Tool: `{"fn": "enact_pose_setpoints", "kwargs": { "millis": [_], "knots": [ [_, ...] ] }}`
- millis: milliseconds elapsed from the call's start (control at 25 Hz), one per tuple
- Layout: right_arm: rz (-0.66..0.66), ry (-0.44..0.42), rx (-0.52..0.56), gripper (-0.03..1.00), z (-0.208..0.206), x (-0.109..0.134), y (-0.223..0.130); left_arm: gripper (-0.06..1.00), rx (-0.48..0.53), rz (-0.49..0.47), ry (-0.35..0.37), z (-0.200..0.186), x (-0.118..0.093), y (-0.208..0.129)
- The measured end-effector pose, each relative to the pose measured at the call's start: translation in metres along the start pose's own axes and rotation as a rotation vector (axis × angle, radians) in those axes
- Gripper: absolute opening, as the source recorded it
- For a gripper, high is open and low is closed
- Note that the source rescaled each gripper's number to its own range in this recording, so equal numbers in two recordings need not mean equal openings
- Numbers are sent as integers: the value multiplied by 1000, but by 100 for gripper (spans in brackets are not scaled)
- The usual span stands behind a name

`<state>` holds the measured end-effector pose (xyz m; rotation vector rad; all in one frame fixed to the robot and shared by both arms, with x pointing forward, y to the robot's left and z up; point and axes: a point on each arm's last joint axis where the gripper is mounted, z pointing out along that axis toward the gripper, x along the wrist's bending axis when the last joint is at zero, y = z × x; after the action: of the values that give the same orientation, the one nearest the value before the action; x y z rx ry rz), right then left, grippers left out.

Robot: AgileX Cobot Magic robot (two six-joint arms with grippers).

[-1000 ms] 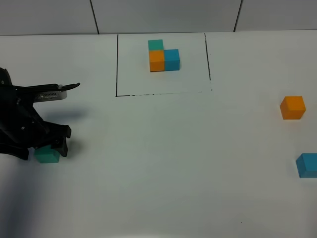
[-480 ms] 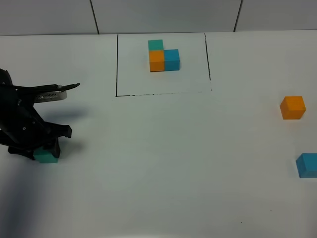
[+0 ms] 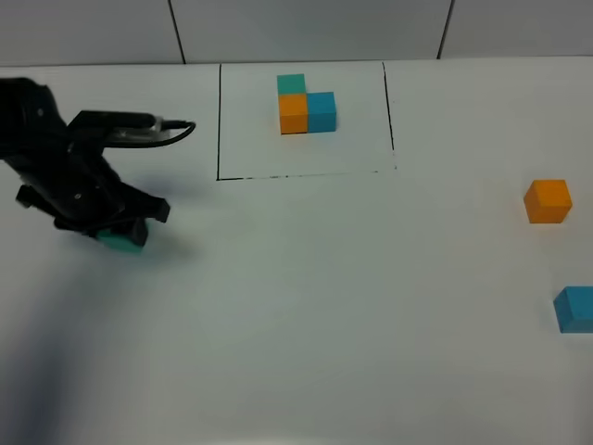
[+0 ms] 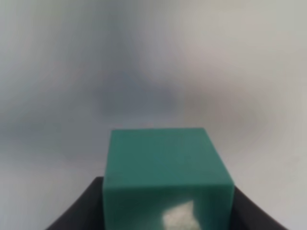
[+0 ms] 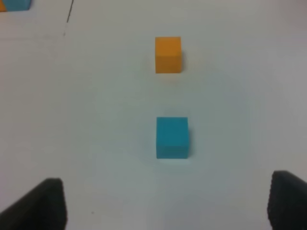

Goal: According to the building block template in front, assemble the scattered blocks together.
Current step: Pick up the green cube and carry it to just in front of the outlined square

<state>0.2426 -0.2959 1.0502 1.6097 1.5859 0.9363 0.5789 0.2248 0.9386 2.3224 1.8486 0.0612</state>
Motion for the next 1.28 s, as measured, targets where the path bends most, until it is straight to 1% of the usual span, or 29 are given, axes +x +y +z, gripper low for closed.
{"fn": "enact_pose_setpoints", "kwargs": {
  "millis": [160, 240, 360, 440, 600, 720, 800, 840, 920, 1000, 1160, 1280],
  "knots": [
    [2, 3, 0, 72, 0, 0, 0, 1, -93, 199, -16, -21, -38, 34],
    [2, 3, 0, 72, 0, 0, 0, 1, -94, 291, -27, -25, -58, 48],
    [2, 3, 0, 72, 0, 0, 0, 1, -72, 435, -44, -25, -90, 66],
    [2, 3, 0, 72, 0, 0, 0, 1, -76, 547, -50, -23, -112, 78],
    [2, 3, 0, 72, 0, 0, 0, 1, -49, 755, -43, -12, -150, 96],
    [2, 4, 0, 72, 0, 0, 0, 1, 16, 887, -39, 5, -172, 105],
    [2, 4, 0, 72, 0, 0, 0, 1, 54, 972, -40, 14, -184, 108],
    [2, 4, 0, 72, 0, 0, 0, 1, 57, 1019, -40, 19, -191, 110],
    [2, 4, 0, 72, 0, 0, 0, 1, 38, 1107, -39, 26, -203, 115],
    [2, 4, 0, 72, 0, 0, 0, 1, 18, 1167, -37, 31, -213, 118],
    [5, 8, 0, 72, 0, 1, 0, 1, 14, 1255, -41, 39, -225, 116],
    [5, 9, 0, 72, 0, 1, 0, 1, 24, 1279, -43, 45, -228, 114]
  ]
}}
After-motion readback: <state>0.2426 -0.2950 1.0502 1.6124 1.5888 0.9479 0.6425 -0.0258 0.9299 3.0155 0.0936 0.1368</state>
